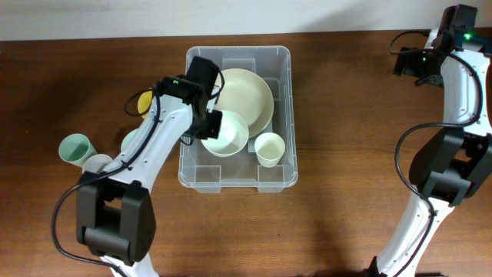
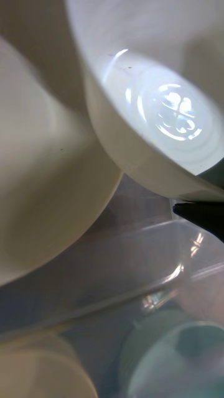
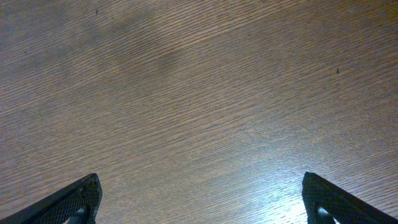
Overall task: Pack container
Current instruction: 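Lower the white bowl into the bin's front left corner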
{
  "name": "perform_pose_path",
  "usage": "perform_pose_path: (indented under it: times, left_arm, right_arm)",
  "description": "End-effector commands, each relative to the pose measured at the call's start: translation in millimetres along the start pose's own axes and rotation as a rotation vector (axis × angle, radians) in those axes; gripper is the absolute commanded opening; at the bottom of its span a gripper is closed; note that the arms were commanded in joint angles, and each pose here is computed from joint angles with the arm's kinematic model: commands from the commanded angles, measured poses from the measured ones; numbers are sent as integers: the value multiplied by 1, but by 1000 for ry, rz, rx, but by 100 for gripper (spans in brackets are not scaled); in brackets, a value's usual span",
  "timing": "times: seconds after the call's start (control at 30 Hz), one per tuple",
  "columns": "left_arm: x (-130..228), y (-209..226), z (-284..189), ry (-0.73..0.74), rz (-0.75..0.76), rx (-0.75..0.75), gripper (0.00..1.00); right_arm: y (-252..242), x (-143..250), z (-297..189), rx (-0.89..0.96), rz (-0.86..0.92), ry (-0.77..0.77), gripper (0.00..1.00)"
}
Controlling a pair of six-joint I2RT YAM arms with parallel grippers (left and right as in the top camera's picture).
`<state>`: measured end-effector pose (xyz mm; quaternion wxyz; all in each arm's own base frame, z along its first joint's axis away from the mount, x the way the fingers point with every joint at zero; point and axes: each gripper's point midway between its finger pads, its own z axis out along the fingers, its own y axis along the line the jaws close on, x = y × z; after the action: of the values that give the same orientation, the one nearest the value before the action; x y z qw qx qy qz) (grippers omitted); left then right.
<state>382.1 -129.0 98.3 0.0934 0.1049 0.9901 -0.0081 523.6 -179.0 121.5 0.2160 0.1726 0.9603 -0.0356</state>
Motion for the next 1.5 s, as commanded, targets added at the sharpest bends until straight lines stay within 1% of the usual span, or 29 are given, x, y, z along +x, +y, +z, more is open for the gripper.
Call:
perform_pose_path:
  times: [0.0,0.27,0.37,0.4,0.47,0.53,0.6,0.63,0.67,0.77,0.9,1.03,1.47]
  left_arm:
    - [7,-7,0,3,20,31,1]
    - [21,-12,17,30,37,28,0]
    - [20,-14,19,21,42,30,1]
    - [18,-14,18,16,41,30,6]
    - [17,-14,16,13,40,32,11]
    - [17,-14,12,7,40,33,13]
    - [17,-14,4,-8,40,35,12]
    - [17,-14,-1,-18,40,36,9]
    - [16,-14,-7,-31,40,38,8]
    - [15,-13,-24,-70,40,43,1]
    - [13,-13,-41,-114,39,49,1]
    - [13,-13,-46,-126,39,50,0]
    - [42,-9,-43,-7,41,34,1]
  right_arm:
    - [0,-1,-6,-2,12,-9,99]
    - [0,-1,-6,-2,12,-9,99]
    - [0,-1,-6,-2,12,-9,99]
    - [0,-1,-6,-2,12,-10,99]
    - [0,-1,-6,-2,12,-10,99]
    - [0,-1,-6,-2,12,-9,99]
    - [0,-1,-6,-2,12,-10,99]
    - [0,-1,-6,-2,12,-9,99]
    - [0,-1,-6,-2,12,-10,99]
    - [0,-1,-6,-2,12,-9,99]
    - [0,-1,-6,-2,12,-10,99]
    - [0,-1,-6,-2,12,-10,99]
    - [0,-1,-6,-2,12,-10,99]
